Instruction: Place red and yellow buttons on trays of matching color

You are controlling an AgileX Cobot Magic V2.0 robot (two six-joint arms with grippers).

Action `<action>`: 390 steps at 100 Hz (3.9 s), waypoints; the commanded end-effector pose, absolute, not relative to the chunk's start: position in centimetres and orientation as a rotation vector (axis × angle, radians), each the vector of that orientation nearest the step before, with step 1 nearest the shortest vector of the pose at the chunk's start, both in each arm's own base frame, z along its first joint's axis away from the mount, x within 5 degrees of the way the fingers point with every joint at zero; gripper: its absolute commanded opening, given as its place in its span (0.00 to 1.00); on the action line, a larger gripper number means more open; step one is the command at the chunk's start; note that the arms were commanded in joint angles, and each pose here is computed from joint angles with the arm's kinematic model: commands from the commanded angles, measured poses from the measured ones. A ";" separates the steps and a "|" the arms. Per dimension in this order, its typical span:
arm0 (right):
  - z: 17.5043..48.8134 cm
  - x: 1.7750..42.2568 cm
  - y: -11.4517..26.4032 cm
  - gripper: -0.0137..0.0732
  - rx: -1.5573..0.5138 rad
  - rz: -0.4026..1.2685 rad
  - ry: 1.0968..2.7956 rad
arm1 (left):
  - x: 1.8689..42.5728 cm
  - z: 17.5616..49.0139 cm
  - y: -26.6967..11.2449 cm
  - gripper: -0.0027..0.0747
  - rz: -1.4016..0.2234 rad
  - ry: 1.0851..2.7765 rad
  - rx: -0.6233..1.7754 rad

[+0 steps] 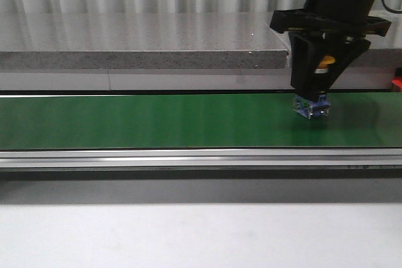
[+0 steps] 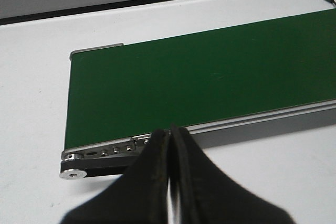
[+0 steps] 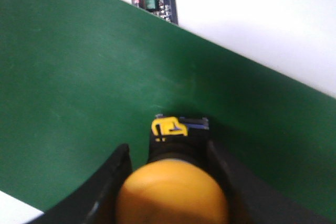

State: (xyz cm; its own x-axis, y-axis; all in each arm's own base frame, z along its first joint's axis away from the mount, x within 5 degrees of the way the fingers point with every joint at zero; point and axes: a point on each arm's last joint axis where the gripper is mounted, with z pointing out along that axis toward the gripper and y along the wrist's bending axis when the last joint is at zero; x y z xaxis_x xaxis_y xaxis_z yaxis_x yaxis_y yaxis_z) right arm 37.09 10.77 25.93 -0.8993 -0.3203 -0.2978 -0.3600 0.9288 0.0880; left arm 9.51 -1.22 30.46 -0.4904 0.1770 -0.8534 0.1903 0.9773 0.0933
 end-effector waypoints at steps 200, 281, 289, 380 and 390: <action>32.4 19.5 -19.1 0.31 1.382 -0.079 2.085 | 9.8 31.8 -1.3 0.01 -0.030 2.002 0.243; 23.9 21.8 -21.7 0.43 1.487 -0.051 2.183 | 9.8 31.8 -1.3 0.01 -0.030 2.002 0.243; 23.5 21.8 -21.8 0.51 1.497 -0.046 2.197 | 9.8 31.8 -1.3 0.01 -0.030 2.002 0.243; 28.4 20.8 -19.9 0.74 1.309 -0.109 2.111 | 9.8 31.8 -1.3 0.01 -0.030 2.002 0.243; 30.6 20.9 -17.8 0.61 1.204 -0.107 2.078 | 9.8 31.8 -1.3 0.01 -0.030 2.002 0.243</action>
State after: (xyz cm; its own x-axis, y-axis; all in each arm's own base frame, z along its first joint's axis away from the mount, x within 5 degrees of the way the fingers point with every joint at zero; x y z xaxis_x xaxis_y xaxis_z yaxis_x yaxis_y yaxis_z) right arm 20.89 -19.28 27.12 -0.3288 0.8016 -0.4993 0.8352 0.4936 0.2425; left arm 9.51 -1.22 30.45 -0.4903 0.1782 -0.8532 0.1901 0.9772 0.0949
